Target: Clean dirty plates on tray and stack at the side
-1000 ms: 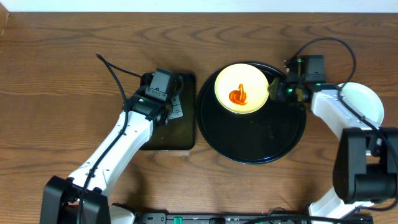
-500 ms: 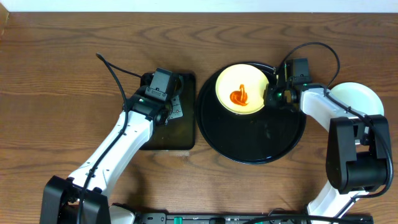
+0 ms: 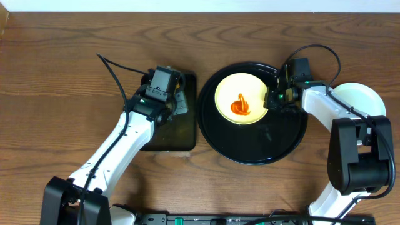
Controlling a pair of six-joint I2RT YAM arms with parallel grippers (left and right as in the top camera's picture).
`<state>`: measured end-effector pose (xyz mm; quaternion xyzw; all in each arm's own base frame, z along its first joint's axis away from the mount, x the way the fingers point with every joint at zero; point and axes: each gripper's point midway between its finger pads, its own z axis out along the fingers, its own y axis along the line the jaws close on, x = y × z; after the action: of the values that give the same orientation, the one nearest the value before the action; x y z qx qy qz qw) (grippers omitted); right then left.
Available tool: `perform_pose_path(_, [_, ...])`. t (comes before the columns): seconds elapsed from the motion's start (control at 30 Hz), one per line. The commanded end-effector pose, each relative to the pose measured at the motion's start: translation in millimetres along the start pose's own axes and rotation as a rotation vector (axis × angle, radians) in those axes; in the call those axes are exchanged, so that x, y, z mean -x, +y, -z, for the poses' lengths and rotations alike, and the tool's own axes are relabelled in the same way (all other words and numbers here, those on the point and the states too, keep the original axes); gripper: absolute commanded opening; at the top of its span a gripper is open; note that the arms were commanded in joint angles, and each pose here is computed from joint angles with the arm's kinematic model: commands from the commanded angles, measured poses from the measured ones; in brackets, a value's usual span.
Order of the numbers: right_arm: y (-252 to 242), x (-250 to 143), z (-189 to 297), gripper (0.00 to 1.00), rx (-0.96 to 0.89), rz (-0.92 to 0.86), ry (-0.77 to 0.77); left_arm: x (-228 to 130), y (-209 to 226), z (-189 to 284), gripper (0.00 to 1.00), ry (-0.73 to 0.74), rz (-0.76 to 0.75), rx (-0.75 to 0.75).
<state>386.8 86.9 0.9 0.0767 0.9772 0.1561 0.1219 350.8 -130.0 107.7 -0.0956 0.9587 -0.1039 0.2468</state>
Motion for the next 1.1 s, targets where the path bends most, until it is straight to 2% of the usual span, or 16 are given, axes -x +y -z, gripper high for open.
perform_pose_path(0.0, [0.8,-41.5,-17.8,0.01,-0.031,0.039,0.132,0.8,-31.2,0.9,0.08,-0.015,-0.041,-0.111])
perform_pose_path(0.3, [21.8,-64.4,-21.7,0.01,-0.033,0.104,0.193,-13.3,-107.6,-10.0,0.08,-0.074,-0.157,-0.271])
perform_pose_path(0.53, [26.9,-67.8,-23.0,0.01,-0.034,0.122,0.198,-55.5,-161.2,-36.8,0.08,-0.034,-0.181,-0.361])
perform_pose_path(0.73, [25.5,-67.5,-22.9,0.01,-0.042,0.121,0.196,-99.3,-168.4,-64.2,0.08,0.074,-0.176,-0.34])
perform_pose_path(1.07, [25.0,-69.0,-22.6,0.01,-0.044,0.12,0.203,-117.0,-168.5,-85.5,0.08,0.119,-0.172,-0.333])
